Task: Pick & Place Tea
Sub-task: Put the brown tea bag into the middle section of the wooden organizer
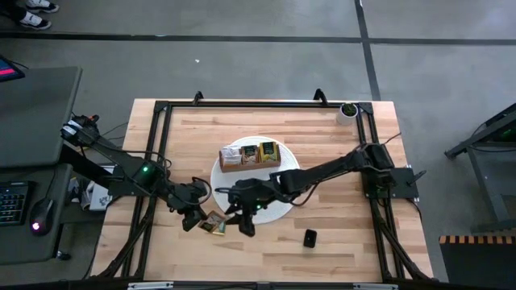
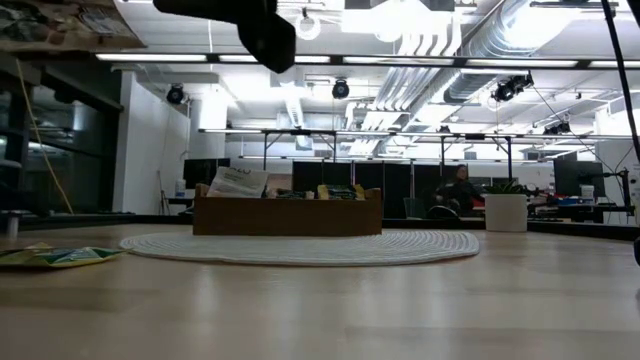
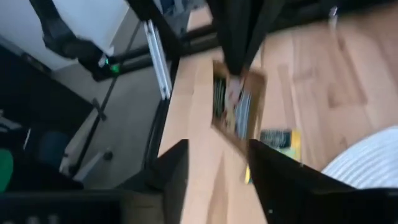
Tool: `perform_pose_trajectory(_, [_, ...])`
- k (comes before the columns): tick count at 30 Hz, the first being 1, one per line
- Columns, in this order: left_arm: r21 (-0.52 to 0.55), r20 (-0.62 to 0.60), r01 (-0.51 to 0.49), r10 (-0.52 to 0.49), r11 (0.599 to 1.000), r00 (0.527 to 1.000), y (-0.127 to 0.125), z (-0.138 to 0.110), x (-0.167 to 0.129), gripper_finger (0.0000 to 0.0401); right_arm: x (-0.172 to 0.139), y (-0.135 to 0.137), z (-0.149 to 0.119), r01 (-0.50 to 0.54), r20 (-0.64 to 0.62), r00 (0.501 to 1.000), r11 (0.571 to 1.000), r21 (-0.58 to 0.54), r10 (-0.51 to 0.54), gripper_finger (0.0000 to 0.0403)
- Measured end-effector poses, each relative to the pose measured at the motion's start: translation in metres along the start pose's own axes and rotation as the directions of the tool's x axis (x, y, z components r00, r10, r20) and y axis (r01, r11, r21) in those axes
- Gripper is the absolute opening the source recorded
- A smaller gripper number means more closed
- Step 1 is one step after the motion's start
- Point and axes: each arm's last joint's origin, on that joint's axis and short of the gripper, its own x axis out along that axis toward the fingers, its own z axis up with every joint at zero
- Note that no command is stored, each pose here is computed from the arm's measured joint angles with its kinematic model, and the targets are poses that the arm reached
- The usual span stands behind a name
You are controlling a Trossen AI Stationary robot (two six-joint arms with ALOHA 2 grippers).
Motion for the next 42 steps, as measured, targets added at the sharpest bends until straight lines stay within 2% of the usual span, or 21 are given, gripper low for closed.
perform_pose_trajectory(4, [0.002, 0.008, -0.003, 0.003, 1.0, 1.0, 0.0, 0.0, 0.0, 0.0, 0.001, -0.004, 0.004, 0.009, 0.046, 0.999, 1.0, -0.018, -0.008, 0.0195])
perform_pose_trajectory(7, [0.002, 0.014, -0.005, 0.005, 1.0, 1.0, 0.0, 0.0, 0.0, 0.0, 0.003, -0.009, 0.004, 0.026, 0.05, 0.998, 1.0, -0.014, -0.025, 0.021])
perform_pose_trajectory(27, [0.024, 0.08, 0.003, -0.005, 1.0, 0.997, -0.003, 0.004, 0.0, 0.0, 0.017, -0.023, 0.005, -0.009, 0.099, 0.995, 1.0, 0.001, 0.009, 0.0212])
perform_pose_trajectory(34, [0.023, 0.094, -0.003, 0.001, 1.0, 0.996, -0.003, 0.004, 0.0, 0.0, 0.017, -0.023, 0.004, -0.013, 0.093, 0.996, 1.0, 0.001, 0.012, 0.0183])
perform_pose_trajectory(42, [0.023, 0.097, -0.005, 0.002, 1.0, 0.995, -0.003, 0.004, 0.0, 0.0, 0.017, -0.022, 0.004, -0.013, 0.093, 0.996, 1.0, -0.002, 0.013, 0.0096])
